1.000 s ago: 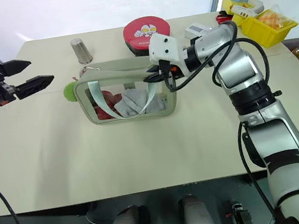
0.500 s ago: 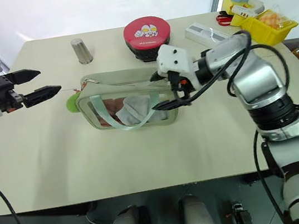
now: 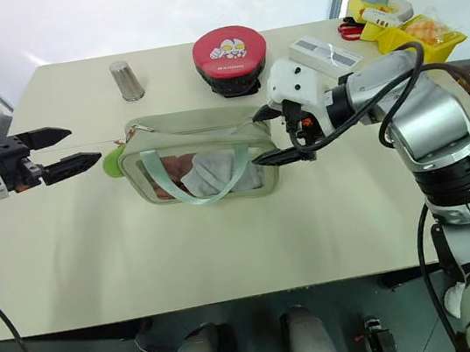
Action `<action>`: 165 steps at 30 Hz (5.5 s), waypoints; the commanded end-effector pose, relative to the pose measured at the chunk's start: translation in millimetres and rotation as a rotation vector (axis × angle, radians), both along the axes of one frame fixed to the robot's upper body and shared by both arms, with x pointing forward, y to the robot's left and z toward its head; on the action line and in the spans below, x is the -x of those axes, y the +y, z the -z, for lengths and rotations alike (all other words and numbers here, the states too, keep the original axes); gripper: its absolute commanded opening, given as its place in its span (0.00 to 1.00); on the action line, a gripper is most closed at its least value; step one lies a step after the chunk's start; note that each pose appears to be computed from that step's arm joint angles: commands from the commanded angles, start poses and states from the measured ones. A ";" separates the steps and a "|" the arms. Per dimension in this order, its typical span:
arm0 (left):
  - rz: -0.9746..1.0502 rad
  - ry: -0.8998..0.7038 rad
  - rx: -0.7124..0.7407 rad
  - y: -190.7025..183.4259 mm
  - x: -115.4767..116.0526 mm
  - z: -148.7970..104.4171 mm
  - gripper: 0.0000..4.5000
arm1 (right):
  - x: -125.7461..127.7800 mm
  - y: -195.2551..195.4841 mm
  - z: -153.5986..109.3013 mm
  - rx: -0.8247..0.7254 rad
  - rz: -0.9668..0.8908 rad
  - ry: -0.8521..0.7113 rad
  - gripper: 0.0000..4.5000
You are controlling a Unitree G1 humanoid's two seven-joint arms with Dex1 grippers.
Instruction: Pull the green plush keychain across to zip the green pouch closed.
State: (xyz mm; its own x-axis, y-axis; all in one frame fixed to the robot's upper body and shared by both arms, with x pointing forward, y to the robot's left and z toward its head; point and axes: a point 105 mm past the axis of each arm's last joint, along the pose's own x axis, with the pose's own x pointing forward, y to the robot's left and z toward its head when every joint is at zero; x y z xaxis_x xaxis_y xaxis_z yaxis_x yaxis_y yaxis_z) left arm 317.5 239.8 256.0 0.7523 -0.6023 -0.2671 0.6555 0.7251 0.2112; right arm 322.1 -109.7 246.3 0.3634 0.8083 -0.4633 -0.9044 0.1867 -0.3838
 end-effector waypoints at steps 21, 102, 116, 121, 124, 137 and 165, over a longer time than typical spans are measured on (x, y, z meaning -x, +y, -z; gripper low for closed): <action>0.087 0.054 -0.051 -21.9 8.8 26.8 0.37 | -2.0 3.5 1.3 -0.007 -0.012 -0.057 0.06; 0.205 -0.071 -0.166 -47.7 -14.2 18.0 0.00 | -6.9 0.8 -27.2 -0.060 -0.029 -0.034 0.81; 0.214 -0.086 -0.166 -52.9 -12.0 15.8 0.00 | -82.5 100.6 -69.5 -0.396 0.037 0.070 0.81; 0.206 -0.085 -0.168 -50.9 -9.1 16.8 0.00 | -92.7 109.5 -50.2 -0.337 0.073 0.108 0.81; 0.191 -0.081 -0.167 -47.8 -6.7 18.9 0.00 | -92.1 109.2 -39.9 -0.295 0.064 0.139 0.81; 0.172 -0.095 -0.164 -46.5 -11.6 18.5 0.00 | -88.9 103.8 -42.8 -0.328 0.047 0.177 0.06; 0.200 -0.059 -0.131 -59.7 -11.4 30.2 0.00 | -62.7 -83.8 -63.1 -0.248 0.714 -0.219 0.01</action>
